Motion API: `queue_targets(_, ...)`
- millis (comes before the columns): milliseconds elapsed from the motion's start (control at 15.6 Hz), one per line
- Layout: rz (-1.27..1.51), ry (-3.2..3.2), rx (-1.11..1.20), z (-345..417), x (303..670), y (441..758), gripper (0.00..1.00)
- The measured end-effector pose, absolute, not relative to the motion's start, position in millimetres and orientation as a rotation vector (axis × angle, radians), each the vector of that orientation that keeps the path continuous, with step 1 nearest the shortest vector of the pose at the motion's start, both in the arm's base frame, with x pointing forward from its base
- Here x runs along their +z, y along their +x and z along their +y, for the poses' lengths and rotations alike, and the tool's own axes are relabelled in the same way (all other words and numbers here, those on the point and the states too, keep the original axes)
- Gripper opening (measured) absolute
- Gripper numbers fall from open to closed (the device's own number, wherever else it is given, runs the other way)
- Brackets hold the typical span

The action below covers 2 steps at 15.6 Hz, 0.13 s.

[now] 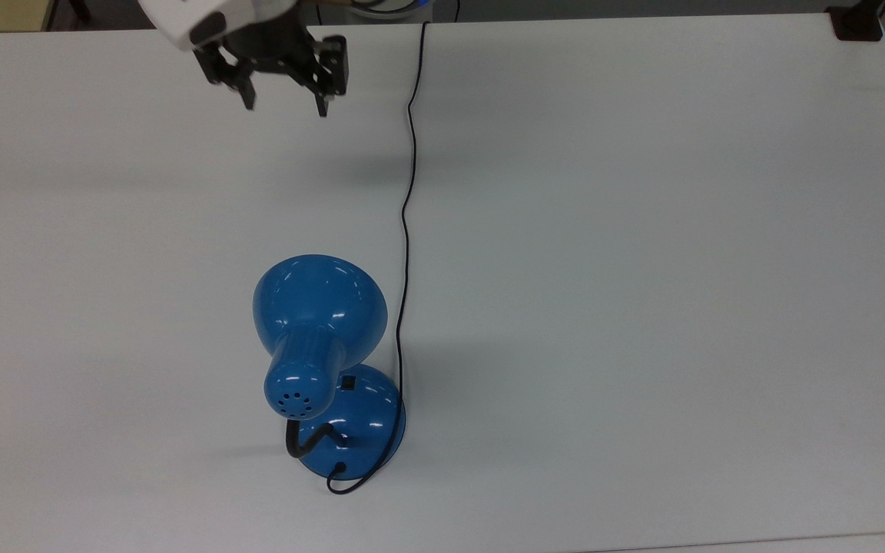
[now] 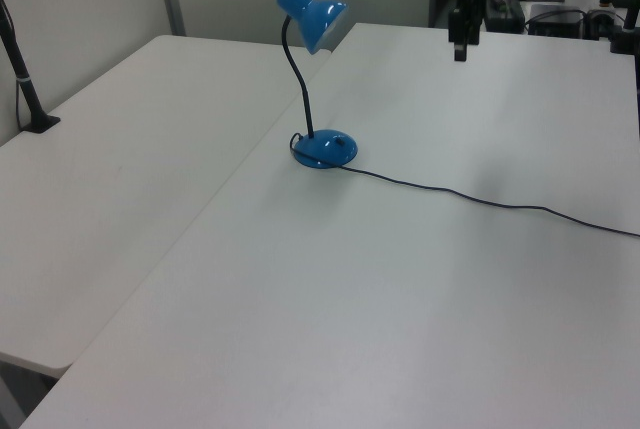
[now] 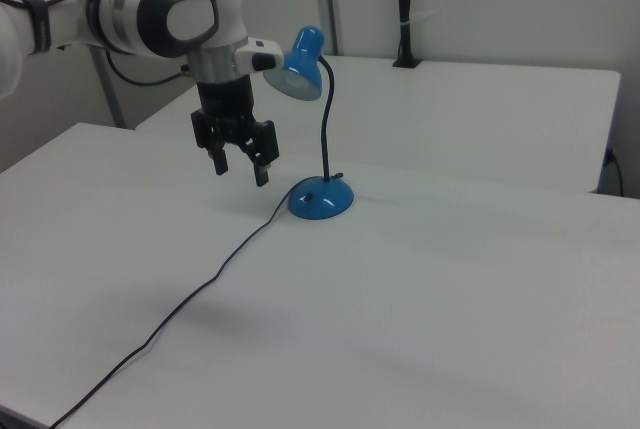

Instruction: Turn off the lamp

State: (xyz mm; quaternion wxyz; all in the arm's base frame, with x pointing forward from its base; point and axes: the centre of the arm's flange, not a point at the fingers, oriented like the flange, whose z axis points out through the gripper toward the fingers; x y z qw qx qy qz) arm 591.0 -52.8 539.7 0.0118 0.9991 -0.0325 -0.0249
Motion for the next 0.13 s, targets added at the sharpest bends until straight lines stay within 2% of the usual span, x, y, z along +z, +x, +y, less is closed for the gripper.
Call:
queue_targets(64, -0.112, 3.118, -0.08, -58.6, 542.6, 588.5, 0.96)
queue_targets(128, -0.118, 3.121, -0.078, -63.3, 544.0, 587.4, 1.0)
